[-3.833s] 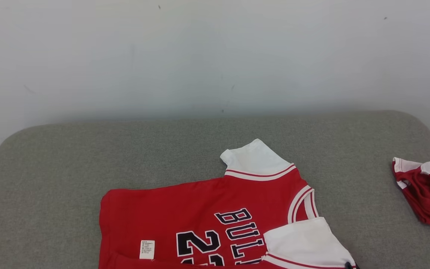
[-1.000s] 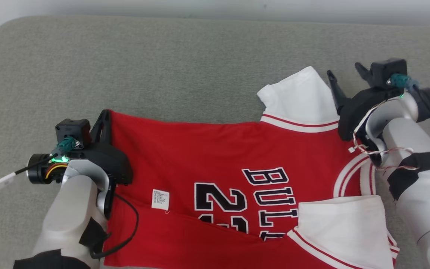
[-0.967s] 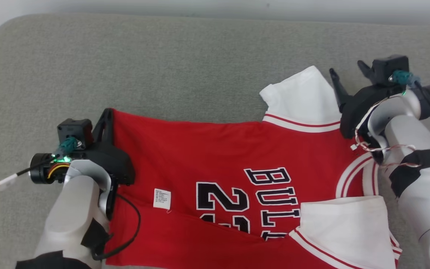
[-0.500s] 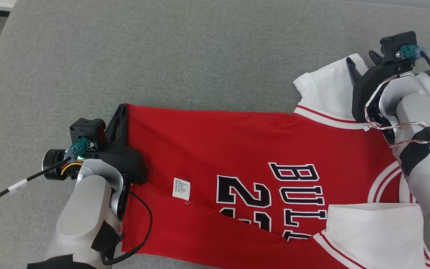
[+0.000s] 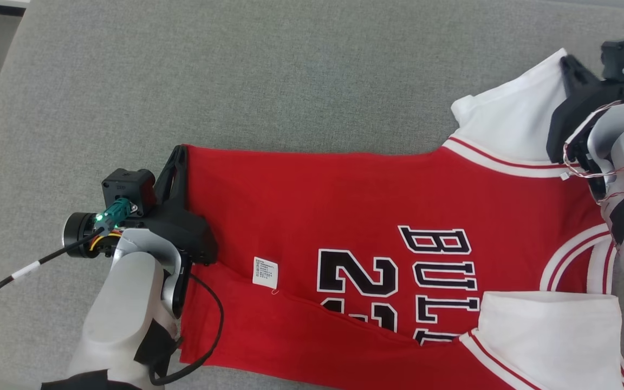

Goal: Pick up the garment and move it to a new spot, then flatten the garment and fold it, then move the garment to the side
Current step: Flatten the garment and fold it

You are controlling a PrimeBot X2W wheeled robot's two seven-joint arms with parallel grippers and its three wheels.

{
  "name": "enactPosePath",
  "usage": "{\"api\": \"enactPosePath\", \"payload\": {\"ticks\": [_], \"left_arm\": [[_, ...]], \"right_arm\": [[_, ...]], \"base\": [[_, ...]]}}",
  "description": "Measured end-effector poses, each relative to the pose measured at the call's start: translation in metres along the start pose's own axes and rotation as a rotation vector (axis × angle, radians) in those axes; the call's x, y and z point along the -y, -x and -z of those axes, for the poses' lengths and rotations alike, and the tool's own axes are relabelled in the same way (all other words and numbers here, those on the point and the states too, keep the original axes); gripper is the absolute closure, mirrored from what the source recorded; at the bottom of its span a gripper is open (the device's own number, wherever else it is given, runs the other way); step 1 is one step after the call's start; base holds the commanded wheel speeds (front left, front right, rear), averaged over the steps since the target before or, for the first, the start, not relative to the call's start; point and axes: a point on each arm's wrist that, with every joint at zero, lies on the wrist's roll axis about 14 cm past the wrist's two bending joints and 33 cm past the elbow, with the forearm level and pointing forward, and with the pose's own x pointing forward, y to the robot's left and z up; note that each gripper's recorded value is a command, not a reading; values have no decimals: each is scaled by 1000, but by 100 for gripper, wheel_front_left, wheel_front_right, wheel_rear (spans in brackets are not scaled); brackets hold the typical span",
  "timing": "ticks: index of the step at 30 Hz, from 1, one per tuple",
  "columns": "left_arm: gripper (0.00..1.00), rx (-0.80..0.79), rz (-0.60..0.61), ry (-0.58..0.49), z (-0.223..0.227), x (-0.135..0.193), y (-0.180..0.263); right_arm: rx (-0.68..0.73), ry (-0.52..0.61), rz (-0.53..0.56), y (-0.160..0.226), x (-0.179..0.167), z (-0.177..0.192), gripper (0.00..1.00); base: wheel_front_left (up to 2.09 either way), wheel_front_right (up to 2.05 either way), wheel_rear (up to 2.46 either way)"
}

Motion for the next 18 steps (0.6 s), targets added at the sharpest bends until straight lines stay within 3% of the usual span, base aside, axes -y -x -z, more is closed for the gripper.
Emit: {"api": "enactPosePath", "payload": {"ticks": [9,18], "left_arm": [[100,31,20,2,-10,7,4],[100,75,62,-27,-21,13,21]], "right_arm": [[203,-39,60,20,19,-38,100],[334,-95,79,64,15,-48,100]], "base": [[0,0,0],[0,0,0]]}}
